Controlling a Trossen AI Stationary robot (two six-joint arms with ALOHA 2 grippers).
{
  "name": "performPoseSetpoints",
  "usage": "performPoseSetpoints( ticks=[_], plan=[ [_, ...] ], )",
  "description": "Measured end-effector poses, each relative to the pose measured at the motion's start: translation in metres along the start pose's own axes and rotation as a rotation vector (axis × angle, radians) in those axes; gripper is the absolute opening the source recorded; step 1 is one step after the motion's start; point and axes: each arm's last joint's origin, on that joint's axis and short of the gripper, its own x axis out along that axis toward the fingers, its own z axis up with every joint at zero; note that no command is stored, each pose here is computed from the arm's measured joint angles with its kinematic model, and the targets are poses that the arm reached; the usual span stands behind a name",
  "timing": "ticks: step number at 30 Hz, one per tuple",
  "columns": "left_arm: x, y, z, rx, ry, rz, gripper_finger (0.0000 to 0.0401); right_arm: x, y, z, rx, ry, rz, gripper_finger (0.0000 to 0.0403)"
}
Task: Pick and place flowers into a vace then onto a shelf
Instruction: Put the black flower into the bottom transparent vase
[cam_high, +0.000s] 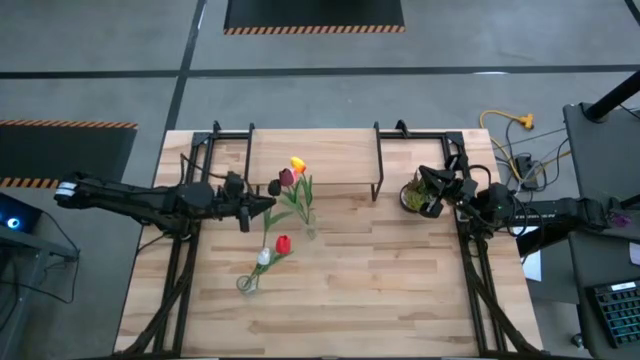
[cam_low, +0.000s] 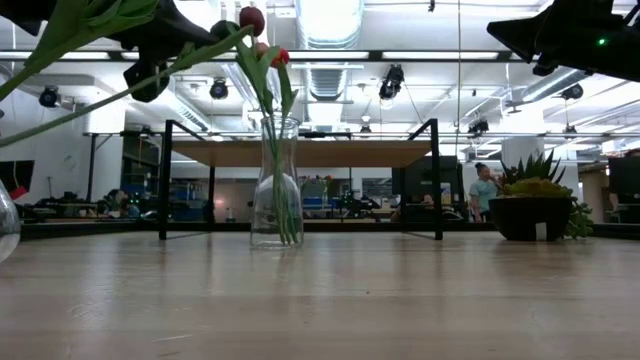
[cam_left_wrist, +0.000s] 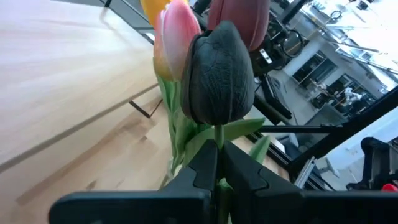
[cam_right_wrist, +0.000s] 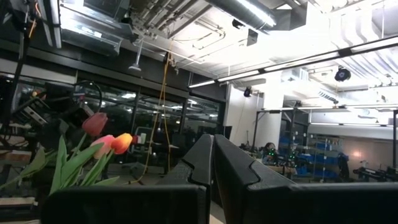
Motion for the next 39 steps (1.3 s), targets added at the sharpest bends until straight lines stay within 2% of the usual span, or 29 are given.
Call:
performPoseSetpoints(
  ticks=[16,28,39],
  plan=[
    [-0.004,-0.006,0.009,0.035,-0.083,-0.065,0.0000,0.000,0.000,0.000,0.000,0.000,0.001,0.0009],
    [-0.008,-0.017,0.023,0.233,-0.244,-0.149,0.0000,0.000,0.000,0.000,0.000,0.000,0.000,0.0008],
    [-0.022,-0.027,0.041,0.396,-0.448,-0.228,0.0000,0.000,0.000,0.000,0.000,0.000,0.001,0.0008]
  ],
)
